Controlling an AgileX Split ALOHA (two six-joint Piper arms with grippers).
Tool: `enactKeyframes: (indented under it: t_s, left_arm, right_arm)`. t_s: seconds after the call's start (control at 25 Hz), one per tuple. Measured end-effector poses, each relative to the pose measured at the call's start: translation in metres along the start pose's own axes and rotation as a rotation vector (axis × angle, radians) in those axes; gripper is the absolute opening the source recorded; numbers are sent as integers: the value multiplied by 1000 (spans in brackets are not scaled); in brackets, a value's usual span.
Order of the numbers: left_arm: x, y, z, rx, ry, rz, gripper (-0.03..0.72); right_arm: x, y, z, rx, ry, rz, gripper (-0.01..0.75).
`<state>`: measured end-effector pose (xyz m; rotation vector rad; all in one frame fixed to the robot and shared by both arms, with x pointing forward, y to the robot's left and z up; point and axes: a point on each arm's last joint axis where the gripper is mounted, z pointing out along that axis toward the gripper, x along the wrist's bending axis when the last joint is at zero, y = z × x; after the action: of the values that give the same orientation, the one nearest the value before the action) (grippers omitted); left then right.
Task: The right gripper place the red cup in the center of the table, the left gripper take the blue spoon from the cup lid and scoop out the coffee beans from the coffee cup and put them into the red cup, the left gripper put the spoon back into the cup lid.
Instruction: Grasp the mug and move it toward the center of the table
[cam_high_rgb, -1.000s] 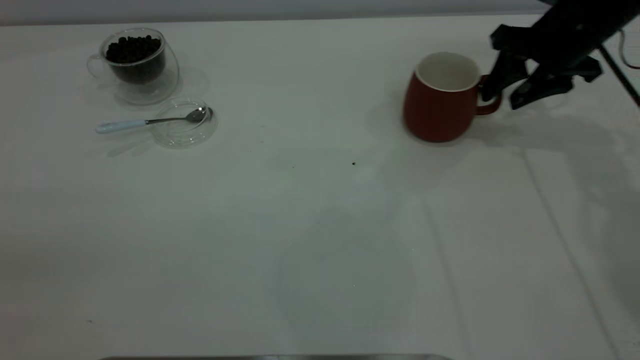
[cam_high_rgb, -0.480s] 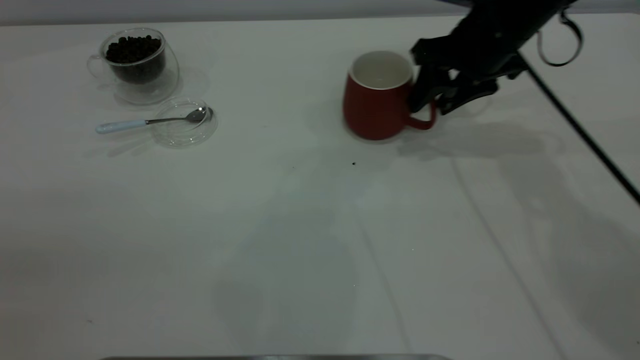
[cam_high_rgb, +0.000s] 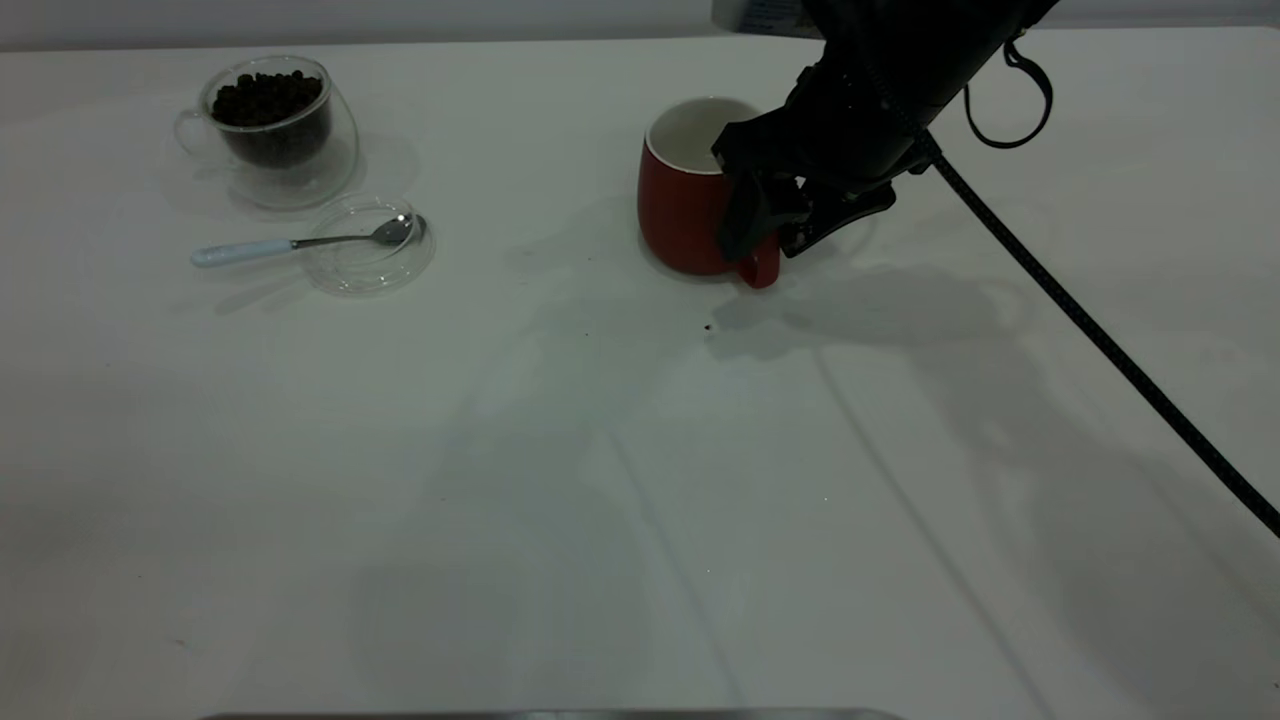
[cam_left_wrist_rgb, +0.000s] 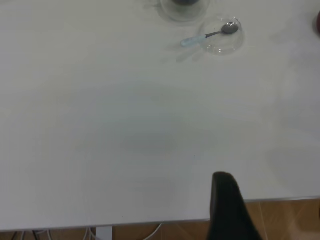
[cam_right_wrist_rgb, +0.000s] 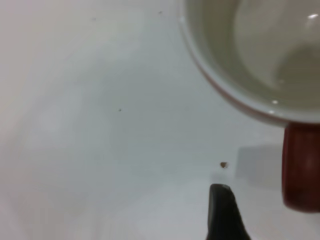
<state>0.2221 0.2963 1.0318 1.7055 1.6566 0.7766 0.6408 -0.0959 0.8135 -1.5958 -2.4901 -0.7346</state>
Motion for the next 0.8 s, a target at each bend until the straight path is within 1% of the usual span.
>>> enactKeyframes:
  t_s: [0.24,0.32,0.44,0.6,0.68,0.8]
  left_arm:
    - [0,0,0,0,0,0,487]
    - [0,0,0,0,0,0,487]
    - [0,0,0,0,0,0,487]
    - [0,0,0,0,0,0,487]
    - [0,0,0,0,0,0,487]
    - [0,0,0,0,0,1,487]
  right_arm:
    - [-6,-7,-15,118,37,-74,491]
    - [-12,-2,-31,113,39,-74,485]
    - [-34,8,-50,33,-1,-25,482]
    - [-66,18,-52,-129,-116,62,482]
    - [-74,21,-46,-161,-141,77,482]
    - [-79,26,-31,-172,-139,94,482]
